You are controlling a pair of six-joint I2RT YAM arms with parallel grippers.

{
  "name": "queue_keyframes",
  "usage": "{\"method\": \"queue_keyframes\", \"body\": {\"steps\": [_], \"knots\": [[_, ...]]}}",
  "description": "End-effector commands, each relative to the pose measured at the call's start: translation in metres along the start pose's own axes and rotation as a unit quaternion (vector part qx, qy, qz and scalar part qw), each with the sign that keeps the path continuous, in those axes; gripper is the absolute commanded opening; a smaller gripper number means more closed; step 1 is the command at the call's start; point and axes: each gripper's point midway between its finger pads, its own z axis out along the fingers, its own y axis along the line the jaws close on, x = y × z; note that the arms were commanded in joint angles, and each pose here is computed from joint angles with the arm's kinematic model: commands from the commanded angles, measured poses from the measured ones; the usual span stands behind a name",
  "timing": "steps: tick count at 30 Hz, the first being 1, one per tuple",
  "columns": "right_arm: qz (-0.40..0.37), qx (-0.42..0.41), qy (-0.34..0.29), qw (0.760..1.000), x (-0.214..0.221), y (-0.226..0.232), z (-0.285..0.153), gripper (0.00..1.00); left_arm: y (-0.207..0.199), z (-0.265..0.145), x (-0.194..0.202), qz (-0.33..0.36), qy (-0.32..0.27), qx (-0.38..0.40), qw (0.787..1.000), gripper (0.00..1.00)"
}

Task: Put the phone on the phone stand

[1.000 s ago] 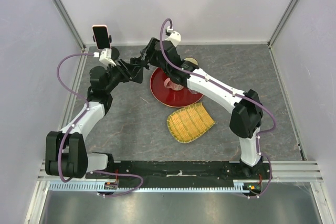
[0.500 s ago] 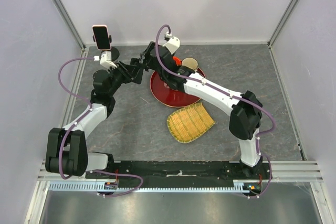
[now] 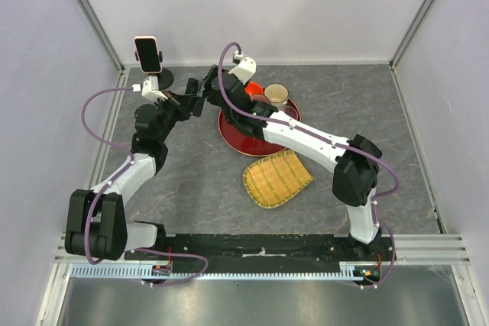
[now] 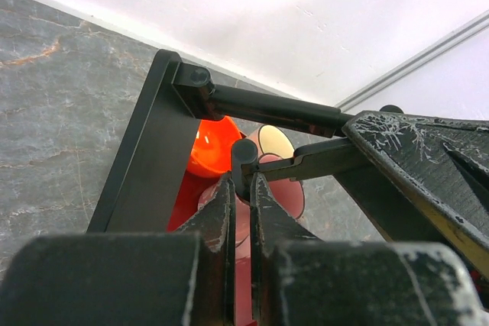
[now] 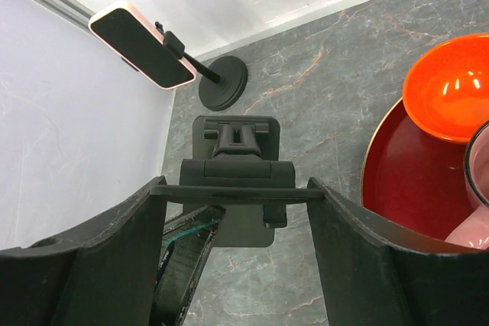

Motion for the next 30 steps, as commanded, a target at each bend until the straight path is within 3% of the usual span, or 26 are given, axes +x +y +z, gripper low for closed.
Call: {"method": "queue_keyframes", "body": {"steps": [1, 2, 6, 10, 15, 20, 25, 30], "knots": [[0.03, -0.052, -0.046, 0.997, -0.047, 0.04, -0.016, 0.34, -0.004, 0.004, -0.01, -0.019, -0.032, -0.005, 0.999, 0.02], [0.028, -0.053, -0.048, 0.997, -0.049, 0.04, -0.017, 0.38, 0.0, 0.006, -0.007, -0.027, -0.03, -0.009, 0.999, 0.02], [0.008, -0.083, -0.043, 0.996, -0.063, 0.047, -0.019, 0.74, 0.01, 0.014, -0.006, -0.048, -0.027, -0.034, 0.998, 0.02], [-0.015, -0.137, -0.037, 0.99, -0.09, 0.052, -0.025, 0.98, 0.022, 0.025, -0.009, -0.086, -0.014, -0.044, 0.995, 0.02], [-0.052, -0.189, -0.048, 0.98, -0.125, 0.047, -0.037, 0.98, 0.038, 0.042, -0.005, -0.131, 0.035, -0.05, 0.989, 0.02], [-0.055, -0.176, -0.08, 0.98, -0.166, 0.02, -0.046, 0.97, 0.065, 0.039, -0.018, -0.194, 0.032, -0.065, 0.978, 0.02], [-0.049, -0.161, -0.097, 0.981, -0.187, 0.001, -0.049, 0.98, 0.096, 0.045, -0.024, -0.318, 0.054, -0.094, 0.942, 0.02], [-0.048, -0.156, -0.099, 0.982, -0.189, -0.004, -0.048, 0.98, 0.115, 0.073, -0.016, -0.419, 0.12, -0.098, 0.895, 0.02]]}}
